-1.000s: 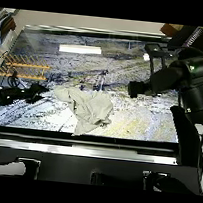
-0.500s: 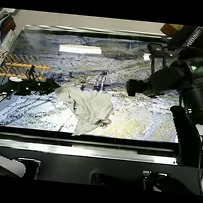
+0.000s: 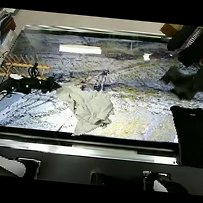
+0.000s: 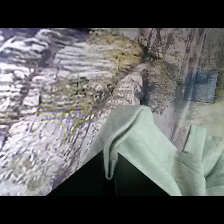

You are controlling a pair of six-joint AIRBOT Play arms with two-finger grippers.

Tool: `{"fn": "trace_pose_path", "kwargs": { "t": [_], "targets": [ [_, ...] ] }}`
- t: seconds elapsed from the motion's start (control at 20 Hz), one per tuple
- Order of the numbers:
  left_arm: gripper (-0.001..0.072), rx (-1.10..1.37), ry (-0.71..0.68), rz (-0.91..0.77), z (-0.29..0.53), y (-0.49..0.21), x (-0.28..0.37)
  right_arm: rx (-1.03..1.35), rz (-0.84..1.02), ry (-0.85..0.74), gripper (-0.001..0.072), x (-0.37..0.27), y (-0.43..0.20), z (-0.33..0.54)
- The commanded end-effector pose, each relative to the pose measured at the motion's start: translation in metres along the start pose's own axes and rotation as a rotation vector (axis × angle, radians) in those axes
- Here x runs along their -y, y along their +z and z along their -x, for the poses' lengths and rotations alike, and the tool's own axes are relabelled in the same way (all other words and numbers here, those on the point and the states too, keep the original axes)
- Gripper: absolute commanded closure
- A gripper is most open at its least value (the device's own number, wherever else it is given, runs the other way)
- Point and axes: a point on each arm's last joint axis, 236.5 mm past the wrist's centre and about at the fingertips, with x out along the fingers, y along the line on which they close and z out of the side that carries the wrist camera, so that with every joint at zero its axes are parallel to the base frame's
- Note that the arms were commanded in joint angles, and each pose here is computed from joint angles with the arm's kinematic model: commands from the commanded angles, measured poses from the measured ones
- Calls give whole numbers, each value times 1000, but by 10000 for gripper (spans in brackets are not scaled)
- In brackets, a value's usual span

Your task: Fold the clothes and pants, and hang the long-sleeved shirts on hangers.

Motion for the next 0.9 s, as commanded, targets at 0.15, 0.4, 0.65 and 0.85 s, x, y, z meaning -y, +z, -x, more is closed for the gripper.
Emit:
{"fn": "trace_pose_path", "kwargs": {
  "t": [0.15,0.4,0.65,0.85],
  "targets": [
    [692,-23,-23,40,7,-5,8,-437,-162,318,23,3,-157,-126],
    [693,-27,-24,47,7,-5,8,-471,-86,238,22,-12,-210,-176],
    [692,-28,-24,56,6,-6,8,-557,-139,259,41,-33,-246,-197],
    [692,-31,-27,63,7,-6,9,-534,-152,295,608,-51,-242,-197]
  ]
}}
